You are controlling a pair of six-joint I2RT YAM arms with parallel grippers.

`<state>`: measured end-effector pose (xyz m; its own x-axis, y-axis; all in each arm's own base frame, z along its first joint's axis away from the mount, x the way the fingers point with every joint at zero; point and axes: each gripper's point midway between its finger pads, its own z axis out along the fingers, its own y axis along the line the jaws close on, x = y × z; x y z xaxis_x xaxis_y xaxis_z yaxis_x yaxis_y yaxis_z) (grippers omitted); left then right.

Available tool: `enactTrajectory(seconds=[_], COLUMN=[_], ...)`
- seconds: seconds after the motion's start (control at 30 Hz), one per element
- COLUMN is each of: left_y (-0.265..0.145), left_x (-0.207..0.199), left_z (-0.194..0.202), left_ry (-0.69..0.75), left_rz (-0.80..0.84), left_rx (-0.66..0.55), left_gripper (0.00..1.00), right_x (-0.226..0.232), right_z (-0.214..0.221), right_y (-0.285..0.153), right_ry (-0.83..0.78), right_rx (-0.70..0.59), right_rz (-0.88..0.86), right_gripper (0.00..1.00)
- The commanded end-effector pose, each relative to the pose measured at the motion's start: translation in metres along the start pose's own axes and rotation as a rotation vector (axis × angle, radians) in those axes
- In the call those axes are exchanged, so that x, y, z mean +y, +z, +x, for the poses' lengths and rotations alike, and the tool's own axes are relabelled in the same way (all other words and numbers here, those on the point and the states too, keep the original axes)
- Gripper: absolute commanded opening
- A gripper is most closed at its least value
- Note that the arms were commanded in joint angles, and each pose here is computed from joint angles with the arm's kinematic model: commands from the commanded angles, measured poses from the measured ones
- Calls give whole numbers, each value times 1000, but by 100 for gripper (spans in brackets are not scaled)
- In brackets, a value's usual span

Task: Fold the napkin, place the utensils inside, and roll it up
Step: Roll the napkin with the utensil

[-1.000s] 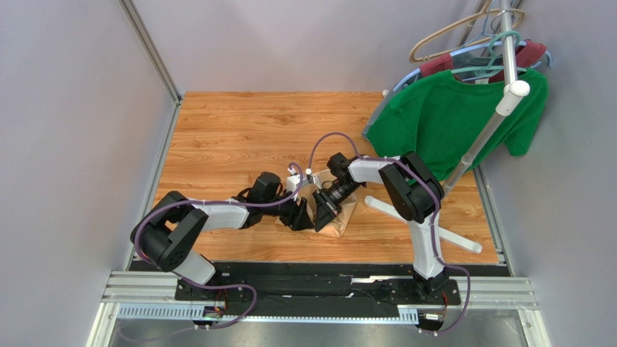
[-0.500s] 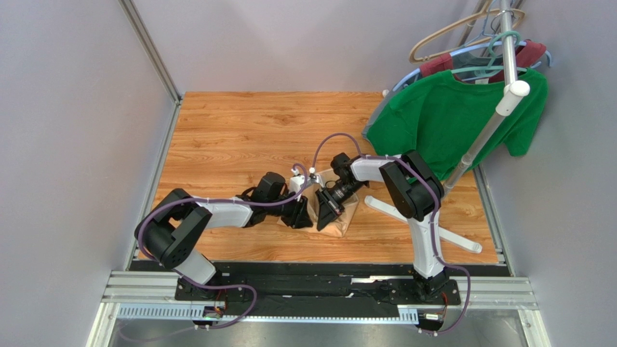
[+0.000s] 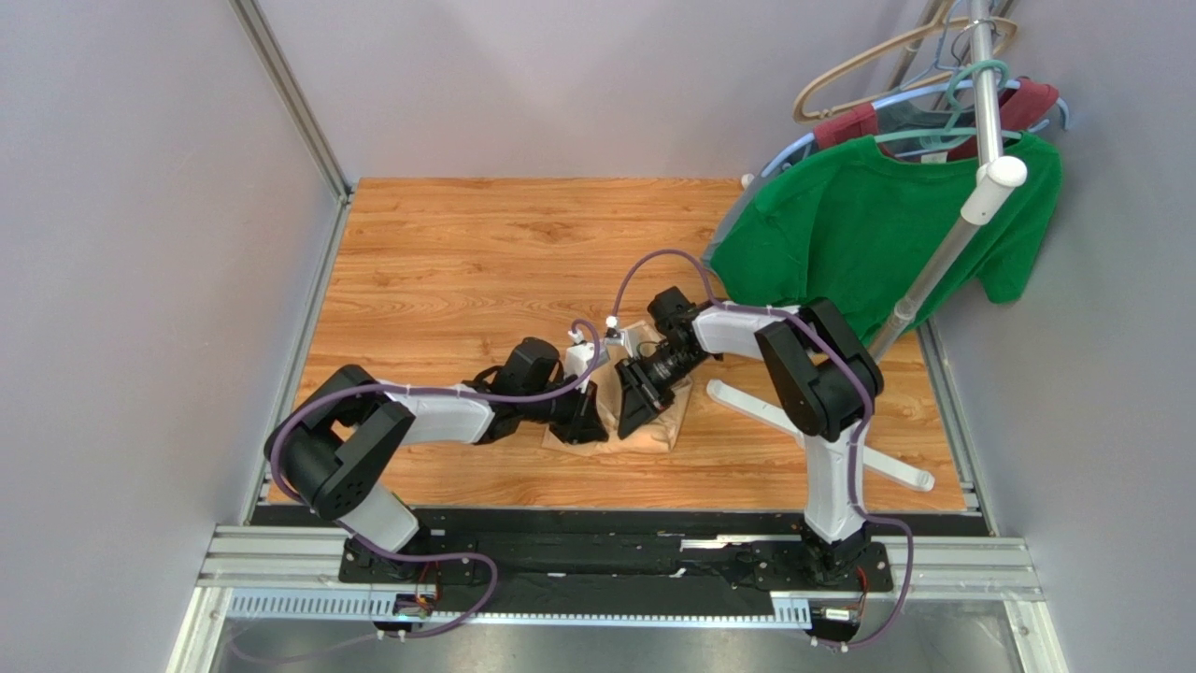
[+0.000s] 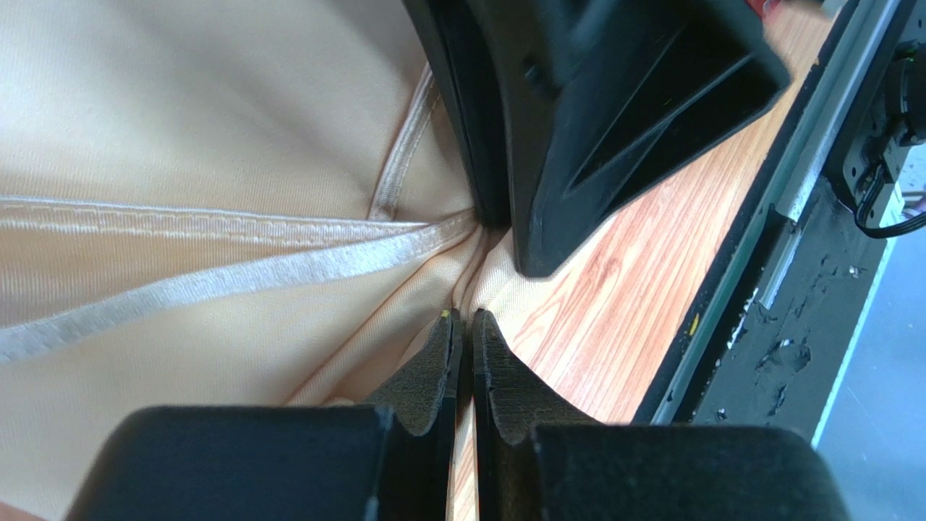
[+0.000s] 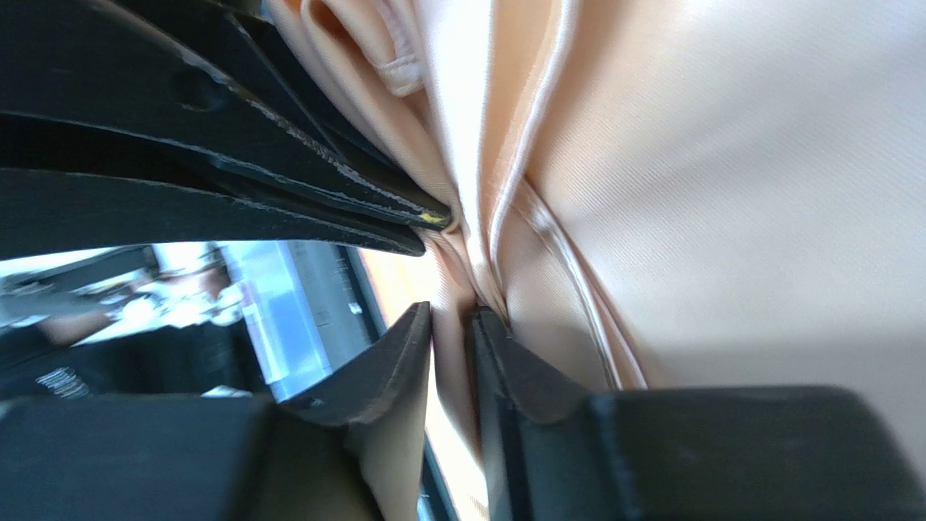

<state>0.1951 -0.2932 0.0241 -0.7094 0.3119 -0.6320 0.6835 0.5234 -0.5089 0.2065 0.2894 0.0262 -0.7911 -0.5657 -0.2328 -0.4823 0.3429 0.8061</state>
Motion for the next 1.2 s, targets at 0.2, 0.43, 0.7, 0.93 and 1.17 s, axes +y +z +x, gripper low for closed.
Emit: enactTrajectory(seconds=[0.2, 0.43, 0.7, 0.93, 1.17], left_y=[0, 5, 5, 2, 0], left_x=[10, 8, 9, 12, 13], left_z=[61, 60, 64, 63, 60], left_ry=[-106, -137, -174, -206, -244], left_rz=[-49, -31, -44, -51, -40], left_rx=[226, 250, 296, 319, 316], left_gripper=[1, 1, 1, 1, 1], right_x=[1, 11, 23, 20, 19], right_z=[-51, -22, -8, -4, 5], right_y=[-62, -56, -34, -19, -7], right_ry=[-315, -432, -594, -666, -691], right_rx=[-313, -334, -318, -237, -165], right_rz=[390, 479, 614, 709, 747], right_gripper=[51, 60, 61, 62, 62])
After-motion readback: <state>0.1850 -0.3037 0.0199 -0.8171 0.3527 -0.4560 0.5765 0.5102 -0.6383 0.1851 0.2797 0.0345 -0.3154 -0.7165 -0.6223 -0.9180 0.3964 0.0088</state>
